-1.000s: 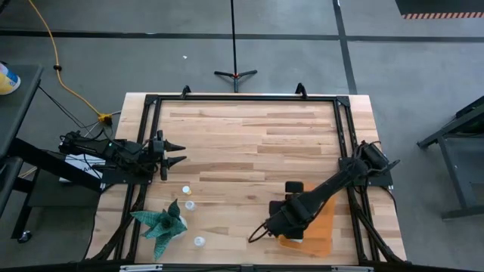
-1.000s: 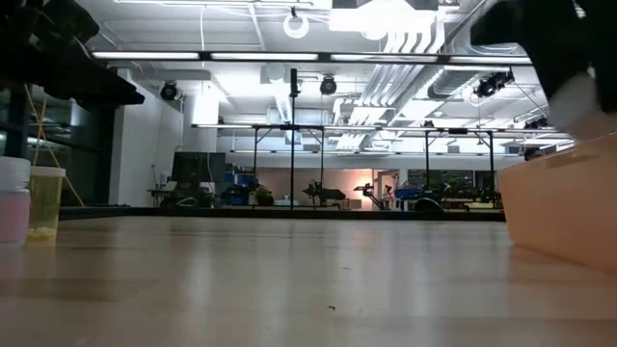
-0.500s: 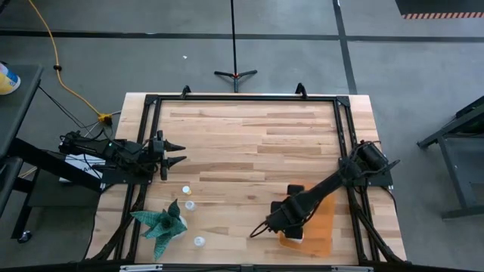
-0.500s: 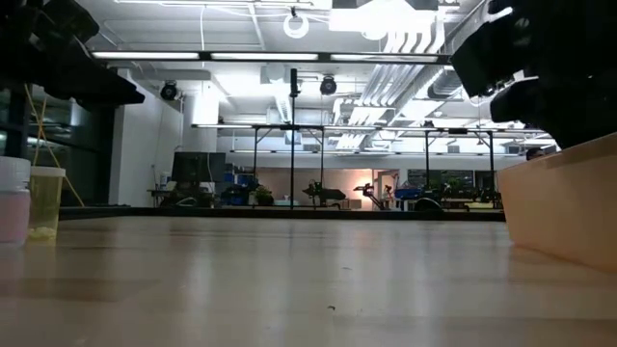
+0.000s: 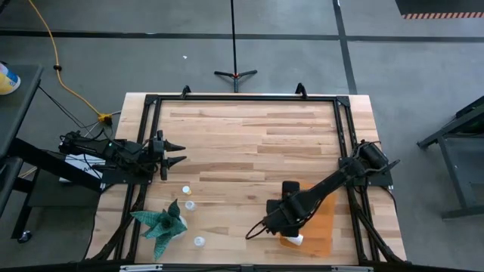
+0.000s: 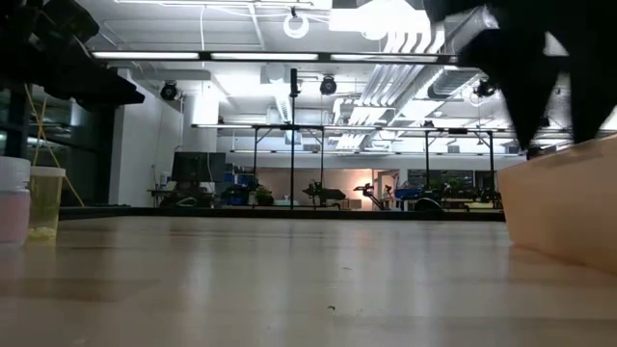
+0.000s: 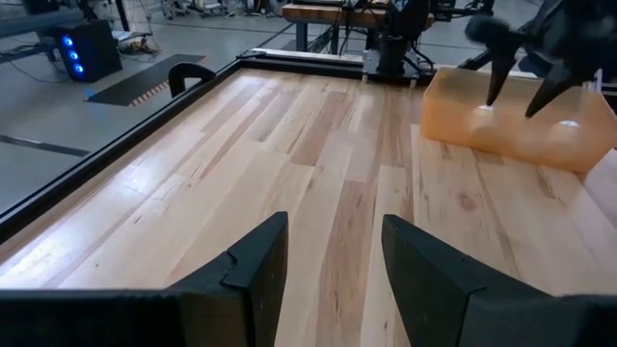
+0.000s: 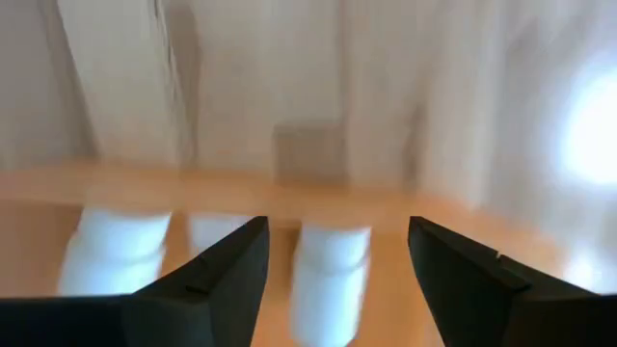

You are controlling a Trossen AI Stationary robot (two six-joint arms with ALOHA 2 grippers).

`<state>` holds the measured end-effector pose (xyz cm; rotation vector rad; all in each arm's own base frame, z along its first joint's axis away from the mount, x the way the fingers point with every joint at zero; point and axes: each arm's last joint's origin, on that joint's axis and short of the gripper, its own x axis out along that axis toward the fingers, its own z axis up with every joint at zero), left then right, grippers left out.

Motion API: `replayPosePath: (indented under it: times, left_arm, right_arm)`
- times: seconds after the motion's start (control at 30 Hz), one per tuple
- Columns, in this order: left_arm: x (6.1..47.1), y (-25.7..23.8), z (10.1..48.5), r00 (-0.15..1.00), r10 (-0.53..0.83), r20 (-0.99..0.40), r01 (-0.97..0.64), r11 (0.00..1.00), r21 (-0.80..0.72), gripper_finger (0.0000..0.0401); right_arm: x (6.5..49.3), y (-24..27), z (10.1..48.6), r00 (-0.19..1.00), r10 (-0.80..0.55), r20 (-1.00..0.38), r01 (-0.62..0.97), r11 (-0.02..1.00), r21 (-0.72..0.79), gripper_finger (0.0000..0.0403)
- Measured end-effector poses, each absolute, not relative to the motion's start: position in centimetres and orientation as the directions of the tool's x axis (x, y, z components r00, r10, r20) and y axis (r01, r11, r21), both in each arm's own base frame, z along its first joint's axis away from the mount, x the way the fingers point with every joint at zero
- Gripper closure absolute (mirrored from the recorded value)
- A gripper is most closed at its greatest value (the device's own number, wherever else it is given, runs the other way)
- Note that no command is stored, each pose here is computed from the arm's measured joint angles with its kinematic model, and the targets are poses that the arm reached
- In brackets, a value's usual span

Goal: Pick and place pill bottles into a basket
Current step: Put the yellow medicine bottle into the orange bin

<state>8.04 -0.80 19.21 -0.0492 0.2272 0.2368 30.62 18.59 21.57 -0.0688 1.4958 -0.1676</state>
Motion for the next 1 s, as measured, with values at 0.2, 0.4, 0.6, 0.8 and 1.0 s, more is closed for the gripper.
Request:
replayPosePath:
  times: [0.2,0.4,0.6,0.8,1.0]
  left_arm:
    - [8.0,-0.8,19.2,0.946,0.226,-0.231,-0.237,0.971,-0.021,0.0199]
    - [8.0,-0.8,19.2,0.946,0.226,-0.231,-0.238,0.971,-0.021,0.0199]
    - [8.0,-0.8,19.2,0.947,0.227,-0.228,-0.241,0.970,-0.036,0.0199]
    - [8.0,-0.8,19.2,0.947,0.227,-0.226,-0.241,0.970,-0.038,0.0199]
    - [8.0,-0.8,19.2,0.946,0.230,-0.228,-0.245,0.969,-0.039,0.0199]
  right_arm:
    - [29.3,19.4,26.0,0.469,-0.290,-0.835,0.061,0.953,-0.297,0.0182]
    - [26.9,18.3,27.4,0.792,-0.130,-0.597,0.009,0.980,-0.201,0.0210]
    - [25.2,13.2,23.0,0.939,0.096,-0.332,-0.129,0.988,-0.079,0.0239]
    - [24.4,4.9,19.2,0.984,0.151,-0.092,-0.152,0.988,-0.008,0.0268]
    - [22.9,-0.1,19.6,0.993,0.070,-0.098,-0.078,0.994,-0.074,0.0285]
